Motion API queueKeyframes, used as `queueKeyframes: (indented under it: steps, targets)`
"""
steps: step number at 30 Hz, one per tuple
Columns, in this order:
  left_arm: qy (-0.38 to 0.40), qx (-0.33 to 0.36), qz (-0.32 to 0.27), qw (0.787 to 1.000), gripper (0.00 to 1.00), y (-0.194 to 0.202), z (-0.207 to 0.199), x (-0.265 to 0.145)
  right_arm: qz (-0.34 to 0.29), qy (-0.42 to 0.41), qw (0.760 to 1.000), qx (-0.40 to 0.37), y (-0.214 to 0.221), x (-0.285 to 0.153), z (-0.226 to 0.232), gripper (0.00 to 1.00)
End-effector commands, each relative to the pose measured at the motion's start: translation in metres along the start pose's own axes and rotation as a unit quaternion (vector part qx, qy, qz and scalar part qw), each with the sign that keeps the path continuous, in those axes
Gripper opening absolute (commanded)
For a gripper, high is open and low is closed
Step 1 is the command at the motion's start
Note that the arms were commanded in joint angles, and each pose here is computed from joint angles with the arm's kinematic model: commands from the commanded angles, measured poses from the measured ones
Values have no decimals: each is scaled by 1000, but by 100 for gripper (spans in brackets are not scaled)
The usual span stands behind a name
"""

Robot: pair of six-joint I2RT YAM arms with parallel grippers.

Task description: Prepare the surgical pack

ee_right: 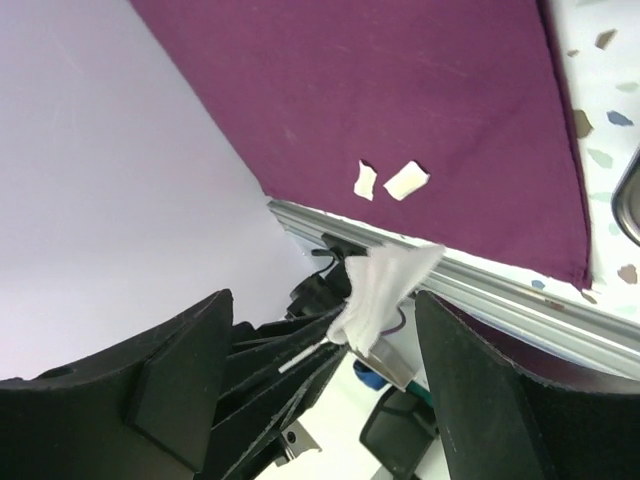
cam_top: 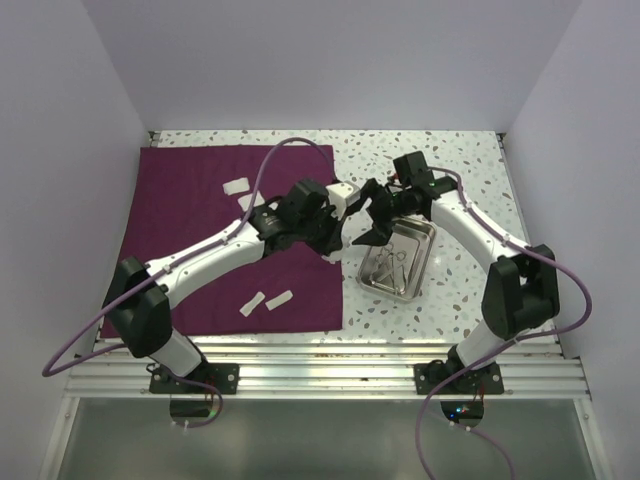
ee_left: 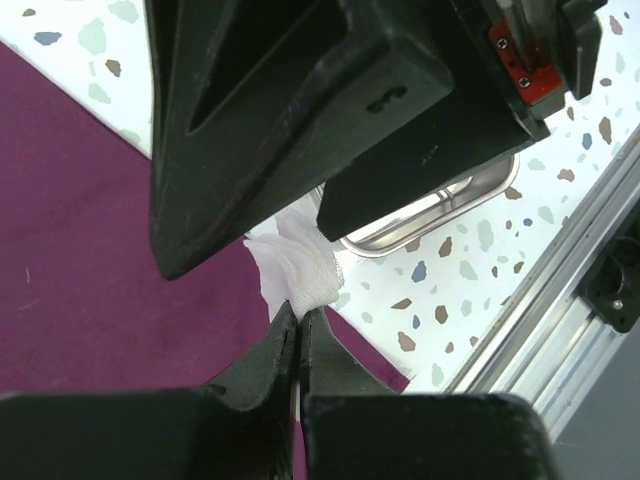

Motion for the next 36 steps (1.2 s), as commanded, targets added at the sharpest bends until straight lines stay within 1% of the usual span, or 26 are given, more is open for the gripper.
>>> queueKeyframes:
  steps: [1,6,11,14,17,19,20,25,26,28,29,31,32,33,34,35,36]
  targets:
    - [-12,35,-57,998,0,-15,-2,-12,5,31,999,22,4,-5,5,76]
    - [-29,65,-57,996,0,-18,-3,-12,10,49,999,20,13,-5,6,72]
    - [-24,90,-57,994,0,-21,-8,-9,22,51,998,26,14,2,6,69]
    - [-23,103,-51,993,0,-21,-11,-8,18,55,998,26,14,4,8,68]
    - [-22,110,-53,992,0,-22,-13,-9,18,61,998,28,15,8,8,65]
    - [-22,115,-50,992,0,-22,-14,-8,18,62,997,28,16,10,9,62]
    - [-20,119,-50,991,0,-22,-15,-8,19,62,997,28,17,11,10,57]
    - [-20,132,-44,990,0,-22,-16,-5,16,70,997,26,21,15,9,43]
    - [-19,135,-40,990,0,-21,-16,-5,18,71,997,27,22,17,8,36]
    - [-17,136,-37,990,0,-20,-17,-4,17,70,997,28,23,17,8,29]
    - [-16,150,-35,988,0,-19,-17,-4,17,68,997,26,23,17,8,22]
    - [-10,154,-30,988,0,-18,-18,-4,16,71,997,25,22,19,7,12]
    - [-10,154,-28,988,0,-18,-18,-3,17,72,997,24,23,20,7,3]
    - [-9,154,-25,988,1,-17,-18,-3,18,72,997,23,23,20,6,0]
    - [-4,154,-24,988,5,-16,-18,-3,18,71,997,22,23,21,5,0]
    - [-2,153,-25,988,19,-16,-18,-4,18,64,998,16,22,21,6,0]
    - [0,155,-31,987,26,-17,-19,-7,21,59,998,10,23,21,6,0]
Point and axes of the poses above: each gripper's point midway between its finger pads, its own x axis out along the fingers, its own z axis along the line the jaws close on, y = z × x, the point moved 10 cm from there along -x, back along the fingers, and after that the axes turned 2 degrees about -x, right-handed, at the moved point
